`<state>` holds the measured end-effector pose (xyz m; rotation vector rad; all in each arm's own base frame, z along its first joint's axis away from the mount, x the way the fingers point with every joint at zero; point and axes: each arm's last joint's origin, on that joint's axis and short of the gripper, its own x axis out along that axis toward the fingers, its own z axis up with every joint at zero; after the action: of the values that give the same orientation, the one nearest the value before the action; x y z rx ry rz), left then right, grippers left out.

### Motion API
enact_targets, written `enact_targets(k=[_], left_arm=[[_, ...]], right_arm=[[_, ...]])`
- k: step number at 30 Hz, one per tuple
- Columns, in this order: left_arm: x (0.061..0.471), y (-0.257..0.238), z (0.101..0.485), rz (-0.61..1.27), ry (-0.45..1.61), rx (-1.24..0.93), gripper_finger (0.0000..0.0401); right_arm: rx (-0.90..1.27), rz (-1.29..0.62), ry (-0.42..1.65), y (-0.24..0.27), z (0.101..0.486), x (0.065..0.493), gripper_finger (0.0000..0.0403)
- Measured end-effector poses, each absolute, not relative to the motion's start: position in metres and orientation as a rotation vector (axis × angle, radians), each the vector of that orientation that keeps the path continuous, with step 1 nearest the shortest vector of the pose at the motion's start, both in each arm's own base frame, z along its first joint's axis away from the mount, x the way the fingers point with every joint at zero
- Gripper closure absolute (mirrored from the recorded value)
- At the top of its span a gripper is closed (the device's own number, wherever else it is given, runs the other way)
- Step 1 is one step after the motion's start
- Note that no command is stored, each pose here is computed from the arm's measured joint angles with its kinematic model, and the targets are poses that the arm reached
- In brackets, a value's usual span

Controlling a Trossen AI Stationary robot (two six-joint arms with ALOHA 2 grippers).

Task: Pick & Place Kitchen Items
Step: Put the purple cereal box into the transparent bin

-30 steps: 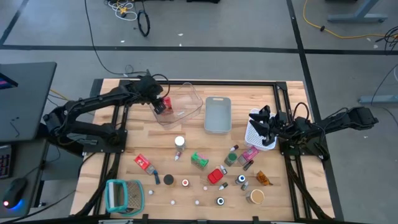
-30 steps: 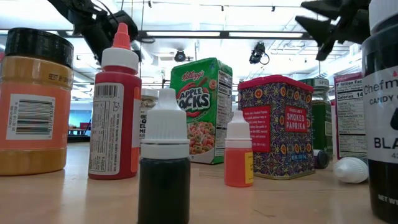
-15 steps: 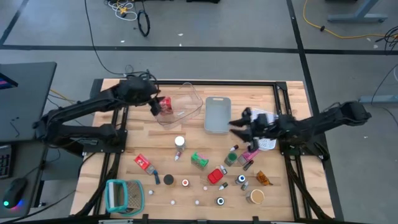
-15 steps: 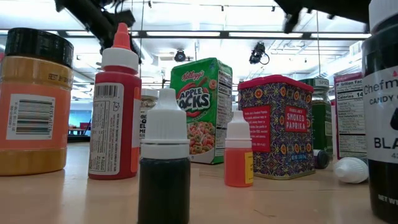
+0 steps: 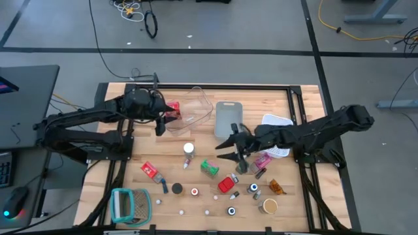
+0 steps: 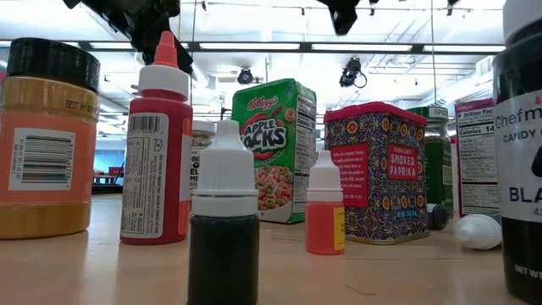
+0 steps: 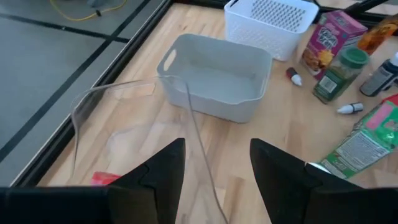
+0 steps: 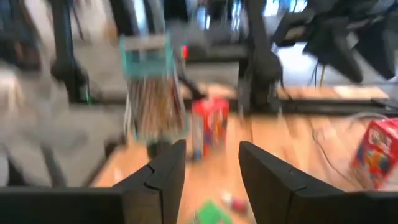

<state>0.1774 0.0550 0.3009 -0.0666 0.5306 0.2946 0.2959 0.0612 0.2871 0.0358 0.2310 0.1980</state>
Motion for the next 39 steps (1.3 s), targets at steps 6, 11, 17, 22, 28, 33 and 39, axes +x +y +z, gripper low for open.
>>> enact_targets(k=[6, 11, 17, 22, 28, 33, 39], left_arm=[[0.179, 0.052, 0.301, 0.277, 0.526, -0.059, 0.0212], [0.178, 0.051, 0.301, 0.28, 0.532, -0.075, 0.0212], [0.178, 0.051, 0.3, 0.275, 0.537, -0.059, 0.0212], [0.178, 0.051, 0.3, 0.275, 0.539, -0.05, 0.0212], [0.178, 0.052, 0.3, 0.281, 0.539, -0.049, 0.0212], [0.178, 0.052, 0.3, 0.281, 0.538, -0.049, 0.0212], [0.178, 0.052, 0.3, 0.281, 0.538, -0.049, 0.0212]], right_arm=[[-0.063, 0.041, 0.7, 0.058, 0.321, 0.271, 0.0243], [-0.012, -0.09, 0.967, 0.051, 0.321, 0.249, 0.0243], [0.175, -0.051, 1.285, 0.052, 0.291, 0.226, 0.0243], [0.193, -0.011, 1.394, 0.052, 0.264, 0.218, 0.0243], [0.115, 0.061, 1.408, 0.052, 0.244, 0.215, 0.0243], [0.071, 0.092, 1.39, 0.052, 0.242, 0.217, 0.0276], [0.051, 0.097, 1.388, 0.052, 0.241, 0.217, 0.0374]])
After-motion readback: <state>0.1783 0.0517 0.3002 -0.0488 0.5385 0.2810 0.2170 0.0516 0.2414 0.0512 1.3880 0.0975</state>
